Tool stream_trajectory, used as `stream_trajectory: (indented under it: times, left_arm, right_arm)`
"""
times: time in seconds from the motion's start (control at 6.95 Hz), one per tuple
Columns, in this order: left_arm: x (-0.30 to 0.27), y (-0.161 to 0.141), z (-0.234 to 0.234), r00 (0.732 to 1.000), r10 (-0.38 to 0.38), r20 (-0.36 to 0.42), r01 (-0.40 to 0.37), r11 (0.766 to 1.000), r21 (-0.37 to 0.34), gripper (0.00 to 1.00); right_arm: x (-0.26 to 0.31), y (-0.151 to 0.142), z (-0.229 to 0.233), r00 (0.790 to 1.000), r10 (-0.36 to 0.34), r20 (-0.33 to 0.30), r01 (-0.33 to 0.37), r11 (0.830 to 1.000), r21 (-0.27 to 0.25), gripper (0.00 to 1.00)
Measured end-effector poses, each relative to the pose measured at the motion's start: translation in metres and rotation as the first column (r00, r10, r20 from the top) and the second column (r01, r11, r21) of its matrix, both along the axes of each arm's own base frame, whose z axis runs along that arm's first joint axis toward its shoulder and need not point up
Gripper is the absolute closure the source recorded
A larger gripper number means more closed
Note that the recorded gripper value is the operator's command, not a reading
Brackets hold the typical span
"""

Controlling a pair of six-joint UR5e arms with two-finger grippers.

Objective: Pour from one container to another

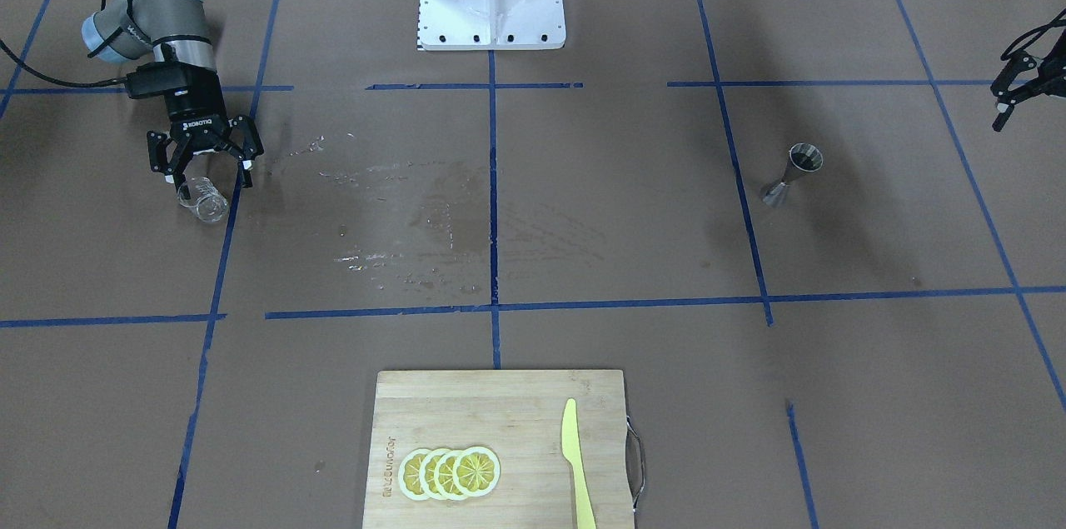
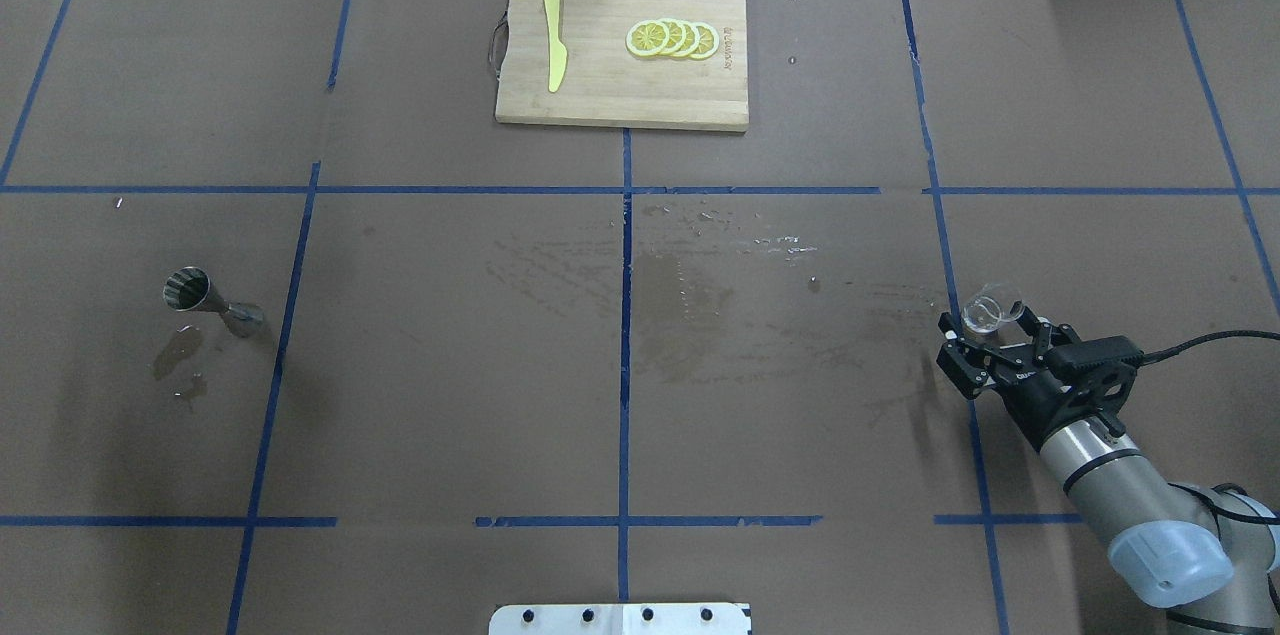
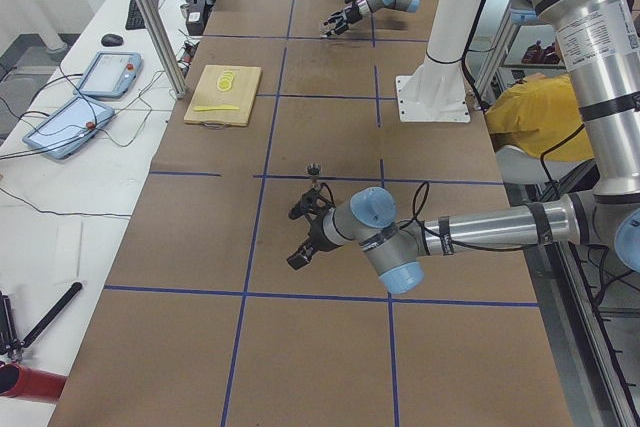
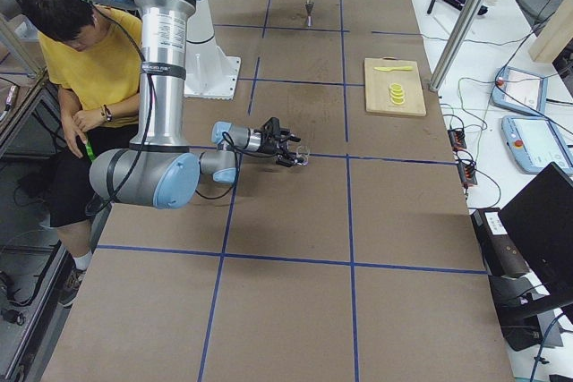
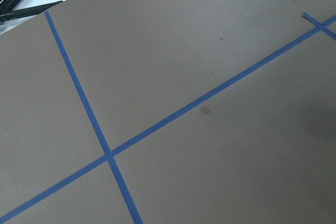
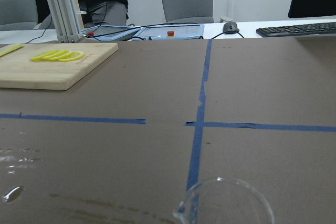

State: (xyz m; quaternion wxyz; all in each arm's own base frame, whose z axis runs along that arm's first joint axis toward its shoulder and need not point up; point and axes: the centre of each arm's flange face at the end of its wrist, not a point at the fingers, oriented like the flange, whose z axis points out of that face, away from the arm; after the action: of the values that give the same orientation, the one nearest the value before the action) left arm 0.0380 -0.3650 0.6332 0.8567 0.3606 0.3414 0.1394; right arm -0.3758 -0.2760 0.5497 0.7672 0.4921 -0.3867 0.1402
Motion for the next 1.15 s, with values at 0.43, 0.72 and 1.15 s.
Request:
stream_trajectory:
  times: [0.43,0.72,1.15]
  left_arm:
    - [0.001,0.007,0.004,0.999,0.038,-0.024,-0.038,0.999,-0.020,0.00]
    - [-0.006,0.020,0.012,0.998,0.045,-0.031,-0.047,0.998,-0.052,0.00]
    - [-0.037,-0.003,0.011,0.996,0.015,-0.087,-0.033,0.976,-0.216,0.00]
  right_arm:
    - [0.100,0.033,-0.005,0.973,-0.230,-0.032,0.226,0.968,-0.105,0.00]
    - [0.146,0.027,0.015,0.934,-0.357,-0.024,0.341,0.909,-0.241,0.00]
    - [0.289,-0.052,0.032,0.879,-0.477,0.002,0.437,0.804,-0.404,0.00]
